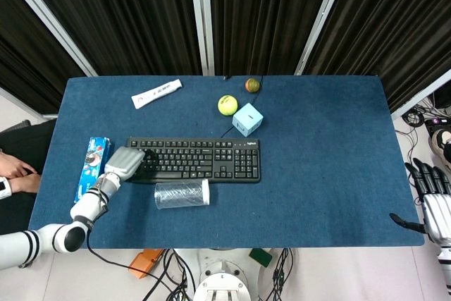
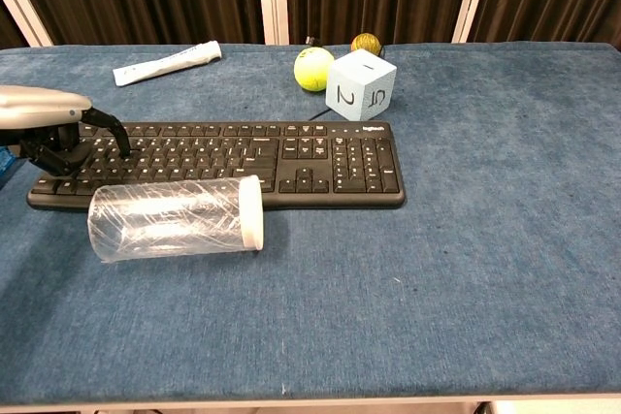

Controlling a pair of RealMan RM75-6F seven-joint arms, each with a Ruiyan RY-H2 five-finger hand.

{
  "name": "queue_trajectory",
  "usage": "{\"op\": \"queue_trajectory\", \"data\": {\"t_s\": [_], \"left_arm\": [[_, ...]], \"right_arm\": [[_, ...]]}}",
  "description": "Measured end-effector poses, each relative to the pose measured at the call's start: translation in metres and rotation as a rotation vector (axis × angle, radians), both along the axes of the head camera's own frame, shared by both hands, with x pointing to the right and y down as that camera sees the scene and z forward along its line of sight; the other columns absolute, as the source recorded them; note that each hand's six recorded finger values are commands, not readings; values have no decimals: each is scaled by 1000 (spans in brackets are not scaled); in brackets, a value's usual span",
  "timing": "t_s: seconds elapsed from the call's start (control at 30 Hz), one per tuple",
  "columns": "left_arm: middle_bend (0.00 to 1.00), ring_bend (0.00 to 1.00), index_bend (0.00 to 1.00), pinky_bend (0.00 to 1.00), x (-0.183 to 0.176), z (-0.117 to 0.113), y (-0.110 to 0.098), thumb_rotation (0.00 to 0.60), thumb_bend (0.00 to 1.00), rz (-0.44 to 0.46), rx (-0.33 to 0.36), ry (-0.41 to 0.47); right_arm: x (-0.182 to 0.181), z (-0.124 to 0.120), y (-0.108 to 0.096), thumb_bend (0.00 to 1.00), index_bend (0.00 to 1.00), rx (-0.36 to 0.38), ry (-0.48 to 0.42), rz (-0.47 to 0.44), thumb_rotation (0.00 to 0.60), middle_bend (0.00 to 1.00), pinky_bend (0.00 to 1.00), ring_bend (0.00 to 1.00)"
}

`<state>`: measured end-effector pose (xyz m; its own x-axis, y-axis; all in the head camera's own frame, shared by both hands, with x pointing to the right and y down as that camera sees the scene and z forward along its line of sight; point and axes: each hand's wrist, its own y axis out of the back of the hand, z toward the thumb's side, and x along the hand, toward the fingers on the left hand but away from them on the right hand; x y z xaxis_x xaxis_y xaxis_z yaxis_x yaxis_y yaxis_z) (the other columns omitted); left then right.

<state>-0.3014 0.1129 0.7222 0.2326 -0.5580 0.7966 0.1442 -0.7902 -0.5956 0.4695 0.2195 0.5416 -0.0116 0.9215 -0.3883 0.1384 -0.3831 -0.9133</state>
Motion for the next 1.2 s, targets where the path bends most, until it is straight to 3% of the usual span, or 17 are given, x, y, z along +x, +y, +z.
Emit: {"op": "queue_trajectory", "data": {"t_s": [0.27,0.43,0.53,0.6,0.7,0.8,0.97,1.2], "left_arm": [[937,920,239,878,-7,-29,-14,600,727,-50,97,46],[799,791,209,861,-23,-58,-21,600,607,-101,218,77],[629,619,189,704,-38,-79,-20,600,501,-135,312,88],[476,456,159,482,-52,-93,-15,600,392,-162,376,88],[298,258,124,203,-74,-111,-1,600,251,-203,454,79],[216,156,115,88,-93,-126,18,600,177,-235,520,65],[198,122,115,50,-121,-146,59,600,141,-290,592,44],[197,121,115,43,-138,-155,105,600,141,-322,605,17]], "right_arm": [[0,-2,0,83,0,5,-3,-1,600,0,0,0],[3,-2,1,83,0,7,-3,4,600,0,0,0],[5,-2,1,83,0,7,-5,7,600,0,0,0],[5,-1,1,82,0,8,-8,8,600,0,0,0],[6,0,1,83,0,8,-10,7,600,0,0,0],[7,0,1,83,0,8,-12,7,600,0,0,0],[5,2,0,83,0,8,-17,-1,600,0,0,0],[2,4,0,83,0,4,-17,-4,600,0,0,0]]}}
